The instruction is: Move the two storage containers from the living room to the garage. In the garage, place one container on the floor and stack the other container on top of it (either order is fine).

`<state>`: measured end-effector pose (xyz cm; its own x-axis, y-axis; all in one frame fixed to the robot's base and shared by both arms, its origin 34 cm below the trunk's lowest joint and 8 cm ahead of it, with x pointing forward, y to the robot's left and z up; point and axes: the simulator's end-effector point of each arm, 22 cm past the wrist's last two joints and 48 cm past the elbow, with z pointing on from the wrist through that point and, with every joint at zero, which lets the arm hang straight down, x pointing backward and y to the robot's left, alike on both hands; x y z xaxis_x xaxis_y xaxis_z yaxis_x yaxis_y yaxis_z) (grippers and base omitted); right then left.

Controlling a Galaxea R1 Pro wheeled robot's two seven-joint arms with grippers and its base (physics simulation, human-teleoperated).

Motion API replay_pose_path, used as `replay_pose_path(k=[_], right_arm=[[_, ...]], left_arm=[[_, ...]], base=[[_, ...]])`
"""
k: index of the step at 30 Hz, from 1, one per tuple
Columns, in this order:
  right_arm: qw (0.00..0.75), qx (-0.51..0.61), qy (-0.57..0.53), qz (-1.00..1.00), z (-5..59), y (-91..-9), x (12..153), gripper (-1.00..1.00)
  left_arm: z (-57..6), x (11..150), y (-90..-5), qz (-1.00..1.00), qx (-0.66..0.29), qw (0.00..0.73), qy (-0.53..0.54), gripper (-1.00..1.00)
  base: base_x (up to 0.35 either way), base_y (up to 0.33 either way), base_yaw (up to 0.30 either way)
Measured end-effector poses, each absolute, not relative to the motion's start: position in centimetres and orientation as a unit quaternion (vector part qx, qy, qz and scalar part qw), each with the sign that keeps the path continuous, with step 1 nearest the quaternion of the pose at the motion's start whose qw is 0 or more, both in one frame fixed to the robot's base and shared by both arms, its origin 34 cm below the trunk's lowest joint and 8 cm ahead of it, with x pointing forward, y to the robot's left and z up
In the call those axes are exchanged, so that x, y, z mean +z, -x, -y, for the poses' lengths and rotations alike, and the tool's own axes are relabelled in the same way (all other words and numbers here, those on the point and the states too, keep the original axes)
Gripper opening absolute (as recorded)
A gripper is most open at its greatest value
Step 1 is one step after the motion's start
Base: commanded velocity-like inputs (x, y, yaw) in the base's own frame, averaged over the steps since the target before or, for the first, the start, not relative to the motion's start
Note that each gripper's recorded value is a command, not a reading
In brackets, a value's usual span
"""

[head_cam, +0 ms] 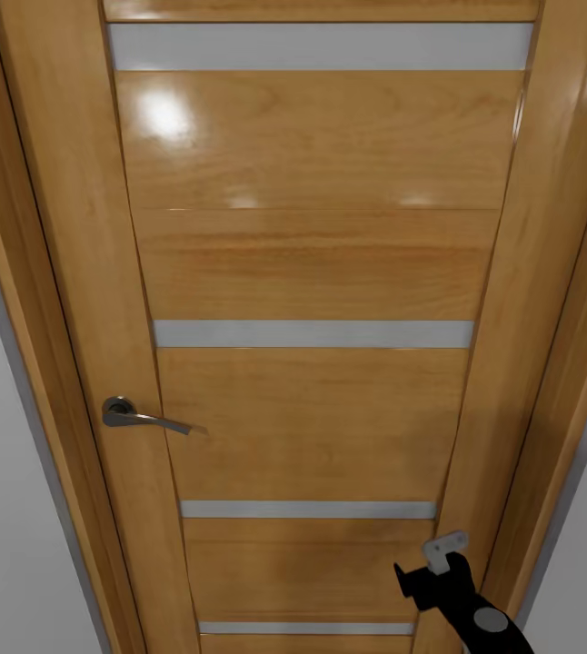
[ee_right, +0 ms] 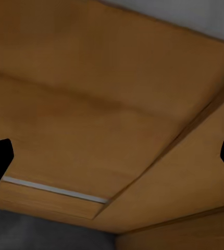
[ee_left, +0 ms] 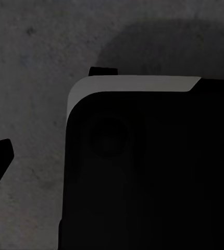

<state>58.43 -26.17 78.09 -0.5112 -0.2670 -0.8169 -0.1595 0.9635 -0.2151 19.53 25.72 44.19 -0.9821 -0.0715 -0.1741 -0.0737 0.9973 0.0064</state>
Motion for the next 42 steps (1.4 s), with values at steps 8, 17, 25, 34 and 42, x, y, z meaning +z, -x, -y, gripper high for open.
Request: replay_pose_path(k=[8,17,25,34,42], right_arm=[[0.482,-0.056,0.122,-0.866,26.1,-58.5,78.6,1.0],[0.493,-0.056,0.124,-0.859,25.7,-58.8,79.7,1.0],[0.514,-0.032,0.152,-0.843,19.7,-58.9,82.6,1.0],[0.532,-0.025,0.152,-0.833,15.9,-60.1,85.4,1.0],[0.541,-0.009,0.157,-0.827,14.0,-60.6,86.4,1.0]], left_arm=[[-25.7,44.2,-19.5,-0.996,0.006,0.087,0.036,1.0],[-25.7,44.2,-19.5,-0.995,0.006,0.087,0.036,1.0],[-25.7,44.2,-19.5,-0.995,0.006,0.087,0.036,1.0],[-25.6,44.2,-19.5,-0.996,0.005,0.087,0.036,1.0],[-25.7,44.2,-19.5,-0.996,0.006,0.087,0.036,1.0]], base=[[0.0,0.0,0.0],[0.0,0.0,0.0],[0.0,0.0,0.0],[0.0,0.0,0.0],[0.0,0.0,0.0]])
